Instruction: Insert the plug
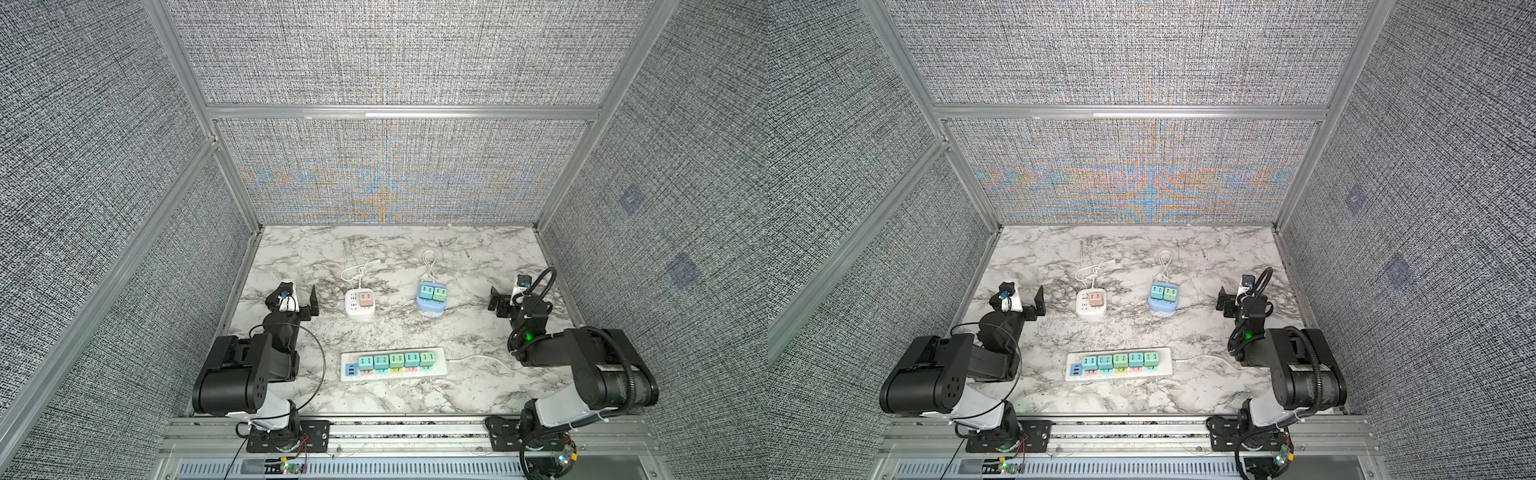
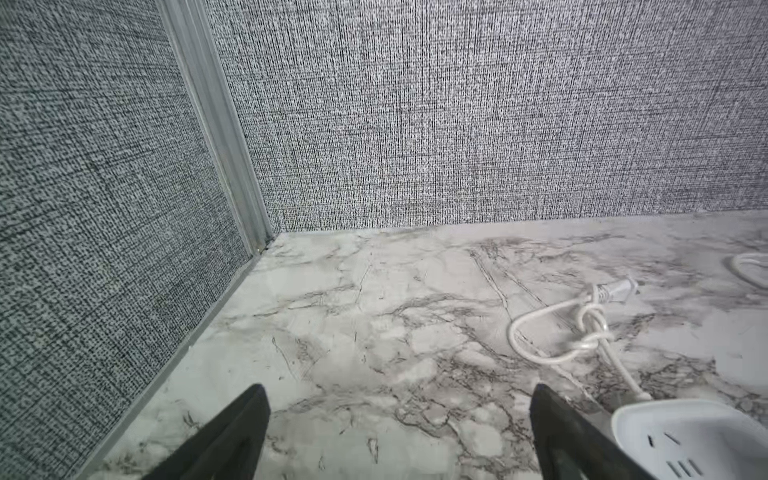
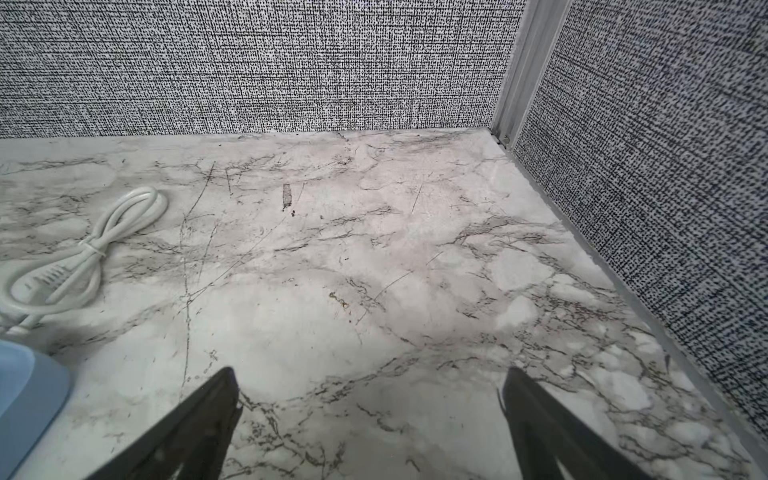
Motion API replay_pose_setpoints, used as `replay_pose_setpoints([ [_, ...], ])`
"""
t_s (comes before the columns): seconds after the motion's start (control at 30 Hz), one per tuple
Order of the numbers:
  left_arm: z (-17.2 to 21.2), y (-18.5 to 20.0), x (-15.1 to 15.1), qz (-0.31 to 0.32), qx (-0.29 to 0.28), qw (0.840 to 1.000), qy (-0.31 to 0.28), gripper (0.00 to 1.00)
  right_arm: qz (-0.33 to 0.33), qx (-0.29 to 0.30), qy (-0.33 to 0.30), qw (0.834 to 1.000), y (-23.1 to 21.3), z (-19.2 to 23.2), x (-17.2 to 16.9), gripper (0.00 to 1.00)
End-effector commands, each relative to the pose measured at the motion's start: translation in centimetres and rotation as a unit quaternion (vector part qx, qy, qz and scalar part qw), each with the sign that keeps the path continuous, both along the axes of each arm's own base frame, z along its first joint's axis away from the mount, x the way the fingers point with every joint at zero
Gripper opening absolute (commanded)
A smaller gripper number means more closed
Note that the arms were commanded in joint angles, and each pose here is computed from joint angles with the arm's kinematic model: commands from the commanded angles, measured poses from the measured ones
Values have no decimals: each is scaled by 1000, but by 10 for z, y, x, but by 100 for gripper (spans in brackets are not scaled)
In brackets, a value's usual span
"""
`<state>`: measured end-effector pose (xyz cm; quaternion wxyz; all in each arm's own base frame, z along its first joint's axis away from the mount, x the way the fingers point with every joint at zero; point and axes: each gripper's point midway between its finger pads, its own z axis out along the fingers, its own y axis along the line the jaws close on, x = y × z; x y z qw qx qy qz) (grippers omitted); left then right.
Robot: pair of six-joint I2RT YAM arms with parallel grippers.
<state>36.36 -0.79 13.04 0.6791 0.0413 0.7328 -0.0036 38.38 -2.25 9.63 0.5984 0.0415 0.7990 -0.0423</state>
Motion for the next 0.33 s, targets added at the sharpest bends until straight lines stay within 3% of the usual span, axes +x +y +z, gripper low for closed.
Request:
replay_pose_setpoints([
  [0.0,-2,-1,0,-4,2,1000,5,99,-2,-2,-4,1000,-1,3,2,99],
  [0.3,-2,-1,0,-3,2,1000,5,99,0,-6,-8,1000,1,4,1,100],
])
